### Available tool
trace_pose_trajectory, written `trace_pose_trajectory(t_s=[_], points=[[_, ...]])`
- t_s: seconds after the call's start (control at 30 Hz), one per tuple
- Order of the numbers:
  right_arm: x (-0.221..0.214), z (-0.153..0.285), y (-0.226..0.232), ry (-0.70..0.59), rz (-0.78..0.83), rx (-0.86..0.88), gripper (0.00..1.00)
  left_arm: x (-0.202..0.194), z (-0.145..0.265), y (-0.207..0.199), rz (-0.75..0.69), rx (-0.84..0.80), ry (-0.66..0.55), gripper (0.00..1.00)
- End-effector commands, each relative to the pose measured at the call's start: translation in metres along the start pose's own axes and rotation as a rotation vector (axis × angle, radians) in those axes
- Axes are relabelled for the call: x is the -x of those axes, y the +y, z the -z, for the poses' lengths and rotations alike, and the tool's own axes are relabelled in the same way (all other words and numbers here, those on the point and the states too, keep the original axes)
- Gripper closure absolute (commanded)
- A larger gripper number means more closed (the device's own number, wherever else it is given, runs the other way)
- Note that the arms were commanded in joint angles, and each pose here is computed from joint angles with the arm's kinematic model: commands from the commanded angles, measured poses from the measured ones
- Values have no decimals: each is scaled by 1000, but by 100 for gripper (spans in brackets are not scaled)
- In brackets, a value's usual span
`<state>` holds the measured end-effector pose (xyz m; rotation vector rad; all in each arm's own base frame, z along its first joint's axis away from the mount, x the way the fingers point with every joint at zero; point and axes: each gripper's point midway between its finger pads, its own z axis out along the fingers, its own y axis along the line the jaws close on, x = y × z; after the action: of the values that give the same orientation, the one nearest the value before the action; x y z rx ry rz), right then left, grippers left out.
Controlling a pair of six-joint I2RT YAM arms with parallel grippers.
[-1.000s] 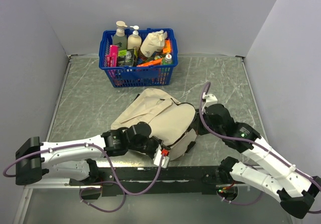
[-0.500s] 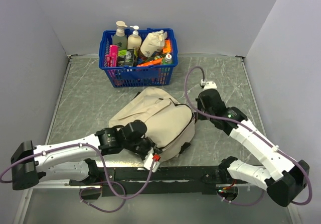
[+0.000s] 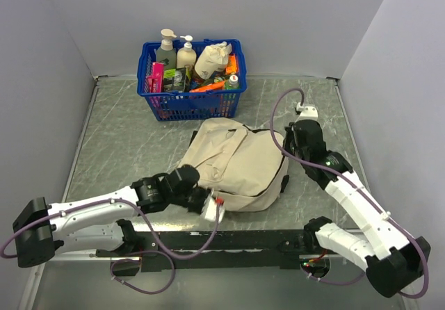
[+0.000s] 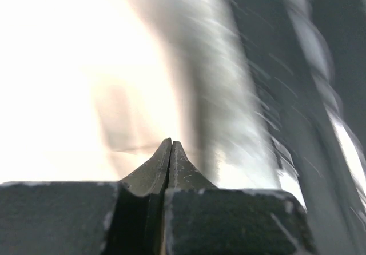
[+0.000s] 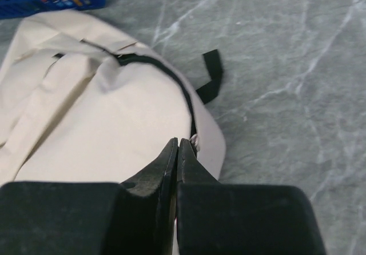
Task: Pack the student bag
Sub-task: Zip the student bag at the center of the board.
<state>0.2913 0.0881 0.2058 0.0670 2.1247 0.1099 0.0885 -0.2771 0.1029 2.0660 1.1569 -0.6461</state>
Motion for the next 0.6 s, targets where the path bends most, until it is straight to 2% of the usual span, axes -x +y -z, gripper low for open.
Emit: trace_pose_trajectory(t_s=[0.0, 0.1, 0.2, 0.23, 0.3, 0.33, 0.4, 0.43, 0.47, 0.5, 0.57], points=[[-1, 20, 35, -40, -68, 186, 100, 118, 57, 141, 218, 556, -388, 99], [-11, 28, 37, -38, -93, 224, 100, 142, 58, 169, 313, 641, -418, 89], [-14, 34, 39, -40, -100, 253, 100, 155, 25, 169, 316, 646, -378, 87], [-15, 35, 38, -40, -99, 255, 100, 148, 1, 167, 321, 624, -334, 85], [-12, 39, 39, -52, -99, 266, 100, 160, -17, 166, 338, 601, -333, 79], [-10, 41, 39, -58, -99, 267, 100, 152, -36, 166, 366, 591, -301, 75], [-8, 44, 38, -63, -97, 265, 100, 157, -49, 165, 398, 552, -308, 55], [-6, 44, 37, -69, -101, 263, 100, 149, -61, 160, 402, 526, -276, 39], [-5, 46, 37, -75, -99, 266, 100, 147, -67, 158, 398, 514, -263, 19], [-3, 47, 36, -82, -103, 264, 100, 142, -72, 156, 397, 510, -247, 14], [0, 50, 37, -91, -104, 273, 100, 132, -78, 159, 398, 544, -220, 13]])
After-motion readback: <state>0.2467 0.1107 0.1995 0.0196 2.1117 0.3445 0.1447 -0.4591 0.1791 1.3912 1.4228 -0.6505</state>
